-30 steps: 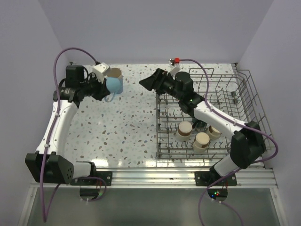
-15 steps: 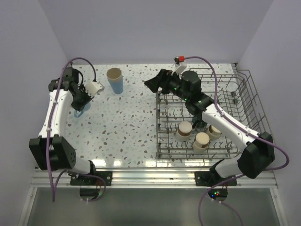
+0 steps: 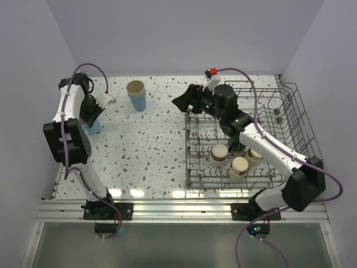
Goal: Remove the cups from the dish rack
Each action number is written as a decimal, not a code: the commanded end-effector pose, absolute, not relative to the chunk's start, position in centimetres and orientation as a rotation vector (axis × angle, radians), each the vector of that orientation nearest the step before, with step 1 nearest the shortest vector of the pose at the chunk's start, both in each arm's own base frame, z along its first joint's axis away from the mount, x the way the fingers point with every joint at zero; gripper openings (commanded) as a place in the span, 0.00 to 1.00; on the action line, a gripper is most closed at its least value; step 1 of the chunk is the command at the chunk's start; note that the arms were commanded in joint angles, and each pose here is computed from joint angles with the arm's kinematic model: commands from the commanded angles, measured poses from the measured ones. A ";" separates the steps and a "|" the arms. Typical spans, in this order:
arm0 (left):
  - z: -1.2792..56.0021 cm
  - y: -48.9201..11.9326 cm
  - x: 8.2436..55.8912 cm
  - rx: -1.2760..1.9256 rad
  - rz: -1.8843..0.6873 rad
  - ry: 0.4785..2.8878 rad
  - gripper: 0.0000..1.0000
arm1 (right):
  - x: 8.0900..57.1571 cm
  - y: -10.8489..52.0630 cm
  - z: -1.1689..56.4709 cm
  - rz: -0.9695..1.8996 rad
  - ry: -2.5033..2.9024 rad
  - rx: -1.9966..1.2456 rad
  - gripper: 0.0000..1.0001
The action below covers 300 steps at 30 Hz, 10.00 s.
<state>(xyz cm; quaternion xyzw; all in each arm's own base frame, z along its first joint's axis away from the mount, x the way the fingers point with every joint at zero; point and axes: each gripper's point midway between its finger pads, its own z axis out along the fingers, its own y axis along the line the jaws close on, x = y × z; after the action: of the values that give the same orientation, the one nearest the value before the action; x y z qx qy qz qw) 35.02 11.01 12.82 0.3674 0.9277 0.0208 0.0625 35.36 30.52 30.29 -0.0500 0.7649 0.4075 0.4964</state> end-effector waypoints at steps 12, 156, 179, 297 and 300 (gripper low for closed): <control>11.1 12.5 37.0 1.102 0.103 2.864 0.00 | 35.9 30.3 30.5 0.947 1.844 -0.127 0.80; 26.9 -9.0 30.6 1.117 -0.458 1.884 0.75 | 29.5 4.7 18.4 -0.035 2.020 0.622 0.00; 27.4 -10.6 31.1 1.049 -0.589 1.866 0.74 | 30.8 6.0 25.3 0.117 1.879 0.552 0.00; 26.8 -31.1 36.2 1.065 -0.792 1.673 0.69 | 33.9 18.4 34.4 0.834 1.752 0.387 0.00; 26.6 -31.3 35.8 1.072 -0.825 1.674 0.69 | 33.8 19.3 33.1 0.841 1.799 0.317 0.00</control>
<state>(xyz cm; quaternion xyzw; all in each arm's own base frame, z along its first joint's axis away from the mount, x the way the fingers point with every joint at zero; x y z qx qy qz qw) 35.99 -31.88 26.65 0.4278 0.6870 -0.3512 0.4708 33.28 17.65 27.33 0.1792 0.8023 0.2954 0.4868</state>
